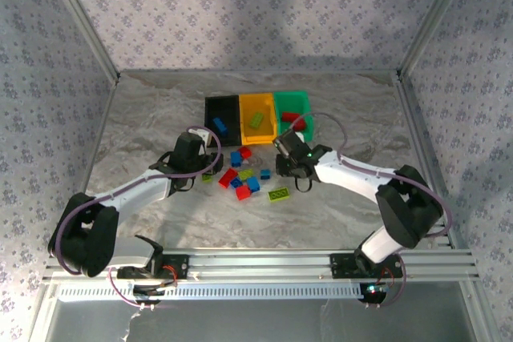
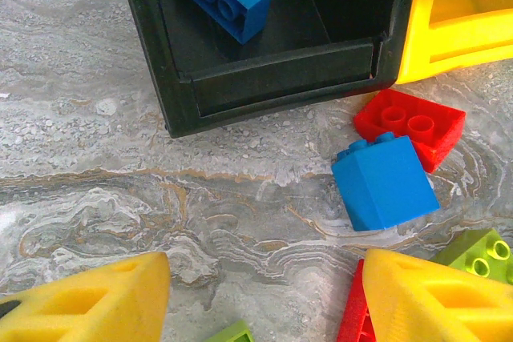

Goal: Sort the legos into containers by color
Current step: Pick up the lego from the center of the table, then place the lego in the container.

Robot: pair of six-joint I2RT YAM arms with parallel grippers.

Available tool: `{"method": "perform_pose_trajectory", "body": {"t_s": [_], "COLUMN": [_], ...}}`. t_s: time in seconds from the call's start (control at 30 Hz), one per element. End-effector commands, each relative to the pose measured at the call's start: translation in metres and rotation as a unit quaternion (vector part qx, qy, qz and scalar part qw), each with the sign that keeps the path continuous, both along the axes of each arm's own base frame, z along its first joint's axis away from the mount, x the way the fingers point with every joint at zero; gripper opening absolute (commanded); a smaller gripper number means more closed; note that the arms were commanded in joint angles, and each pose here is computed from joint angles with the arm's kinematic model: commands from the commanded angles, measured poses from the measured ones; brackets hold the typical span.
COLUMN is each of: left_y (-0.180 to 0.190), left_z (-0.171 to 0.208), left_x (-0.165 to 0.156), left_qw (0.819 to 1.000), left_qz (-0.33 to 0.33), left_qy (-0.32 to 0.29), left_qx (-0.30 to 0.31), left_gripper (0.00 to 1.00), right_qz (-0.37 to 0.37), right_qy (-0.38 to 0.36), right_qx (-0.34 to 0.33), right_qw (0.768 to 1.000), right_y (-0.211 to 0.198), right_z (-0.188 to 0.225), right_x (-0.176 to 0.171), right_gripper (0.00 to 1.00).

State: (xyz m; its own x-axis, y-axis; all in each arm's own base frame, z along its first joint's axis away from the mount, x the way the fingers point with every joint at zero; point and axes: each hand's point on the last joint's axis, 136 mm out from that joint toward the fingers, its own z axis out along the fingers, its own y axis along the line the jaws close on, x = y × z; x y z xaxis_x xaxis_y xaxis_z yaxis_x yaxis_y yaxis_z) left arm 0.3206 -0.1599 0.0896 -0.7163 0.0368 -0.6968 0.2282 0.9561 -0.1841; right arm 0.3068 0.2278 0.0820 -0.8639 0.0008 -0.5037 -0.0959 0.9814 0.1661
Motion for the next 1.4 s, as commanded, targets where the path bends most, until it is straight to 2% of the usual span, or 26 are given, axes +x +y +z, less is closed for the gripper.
{"method": "perform_pose_trajectory", "body": {"t_s": [0.0, 0.1, 0.37, 0.63, 0.77, 1.03, 1.2, 1.37], "left_y": [0.001, 0.002, 0.005, 0.009, 0.008, 0.01, 0.012, 0.017], "left_z": [0.007, 0.007, 0.009, 0.012, 0.012, 0.014, 0.018, 0.021], "left_x": [0.006, 0.007, 0.006, 0.005, 0.005, 0.005, 0.002, 0.002], "left_qw": [1.0, 1.0, 1.0, 0.999, 1.0, 0.999, 0.999, 0.998], "left_qz": [0.008, 0.011, 0.011, 0.019, 0.019, 0.024, 0.026, 0.038], "left_qy": [-0.012, -0.012, -0.017, -0.025, -0.023, -0.028, -0.04, -0.047], "left_qx": [-0.005, -0.002, 0.006, 0.005, 0.004, 0.004, -0.004, 0.001], "left_gripper": [0.64, 0.65, 0.64, 0.64, 0.64, 0.64, 0.64, 0.64], "right_qz": [0.038, 0.06, 0.101, 0.089, 0.084, 0.09, 0.1, 0.114], "right_qy": [-0.01, -0.026, -0.029, -0.027, -0.026, -0.028, -0.047, -0.046], "right_qx": [-0.014, -0.008, -0.021, -0.073, -0.068, -0.076, -0.071, -0.059], "right_qw": [0.999, 0.998, 0.994, 0.993, 0.994, 0.993, 0.991, 0.991], "right_y": [0.021, 0.046, 0.082, 0.074, 0.073, 0.075, 0.082, 0.088], "right_z": [0.009, 0.024, 0.029, 0.013, 0.011, 0.014, 0.028, 0.034], "right_x": [0.022, 0.049, 0.108, 0.141, 0.15, 0.142, 0.132, 0.1], "right_gripper": [0.36, 0.36, 0.37, 0.37, 0.4, 0.51, 0.51, 0.51]}}
